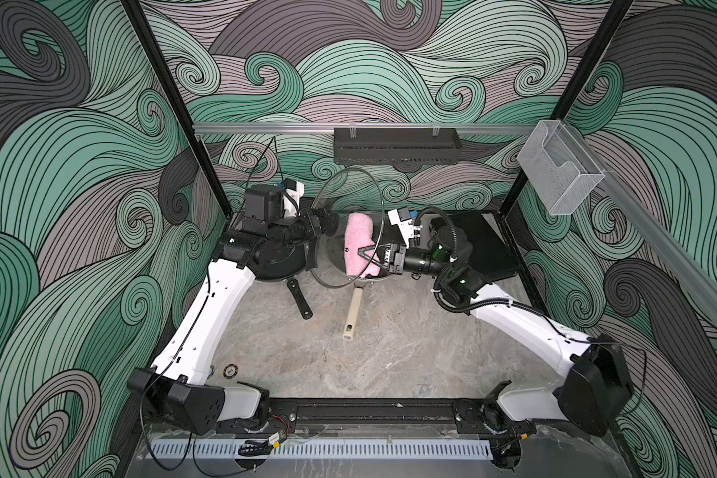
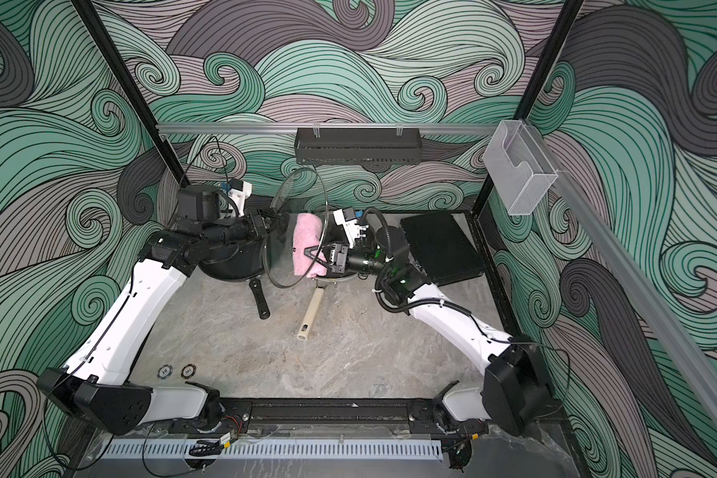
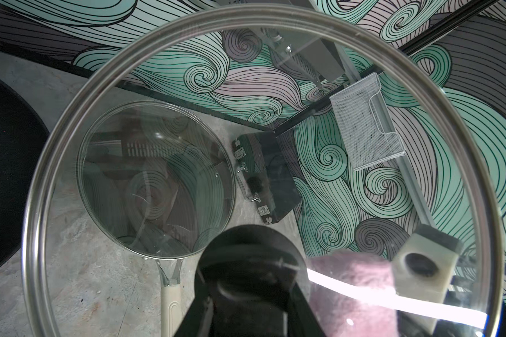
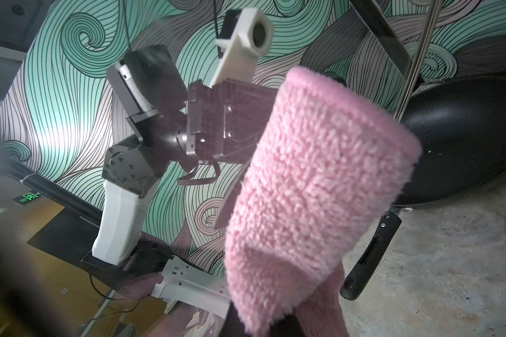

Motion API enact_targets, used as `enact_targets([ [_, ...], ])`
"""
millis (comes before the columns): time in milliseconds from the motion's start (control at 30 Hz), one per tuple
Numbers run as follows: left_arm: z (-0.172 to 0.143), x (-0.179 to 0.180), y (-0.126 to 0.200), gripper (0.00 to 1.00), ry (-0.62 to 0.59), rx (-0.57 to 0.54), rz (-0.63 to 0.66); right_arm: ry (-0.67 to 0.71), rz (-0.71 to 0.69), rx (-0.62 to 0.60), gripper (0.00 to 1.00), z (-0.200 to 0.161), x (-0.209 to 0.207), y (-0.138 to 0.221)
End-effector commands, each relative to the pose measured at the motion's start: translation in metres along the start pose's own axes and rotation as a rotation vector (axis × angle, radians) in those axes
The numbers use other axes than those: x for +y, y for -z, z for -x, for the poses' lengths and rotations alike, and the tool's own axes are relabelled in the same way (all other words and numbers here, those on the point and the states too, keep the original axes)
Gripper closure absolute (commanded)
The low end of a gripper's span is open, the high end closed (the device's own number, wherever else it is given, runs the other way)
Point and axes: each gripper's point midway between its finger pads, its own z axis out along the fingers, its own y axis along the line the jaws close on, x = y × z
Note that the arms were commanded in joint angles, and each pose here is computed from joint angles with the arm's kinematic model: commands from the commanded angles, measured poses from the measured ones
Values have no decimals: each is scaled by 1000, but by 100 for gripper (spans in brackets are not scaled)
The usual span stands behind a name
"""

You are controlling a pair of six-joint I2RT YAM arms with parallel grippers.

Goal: Wipe the pot lid with a cloth
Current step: Wipe the pot lid.

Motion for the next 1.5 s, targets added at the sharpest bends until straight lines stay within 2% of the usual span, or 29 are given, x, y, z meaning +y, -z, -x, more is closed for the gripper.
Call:
enact_targets([
  [0, 31, -50, 25, 100, -116, -131, -151, 32, -37, -32, 100, 23, -7, 10],
  [133, 24, -57, 26, 100, -120, -102, -178, 60, -23, -57, 100, 52, -14, 6],
  [333, 22, -69, 28, 100, -136, -93, -208, 42, 46, -44, 100, 72, -28, -27],
  [500, 25, -73, 29, 100, -138, -104, -215, 25, 82, 2, 100, 61, -29, -58],
  [667, 33, -76, 30, 100, -139, -133, -218, -7, 96, 52, 100, 34, -28, -70],
  [833, 37, -72, 28, 100, -149, -150, -189, -30, 83, 31, 100, 19, -21, -52],
  [1067, 40, -67, 26, 100, -151, -161, -166, 13, -9, 10, 100, 8, -4, -10],
  [1300, 32, -69, 24, 100, -144, -128, -187, 61, -72, -108, 100, 45, -2, 34],
  [1467, 23, -76, 25, 100, -161, -90, -214, 80, -59, -124, 100, 76, -15, 23],
])
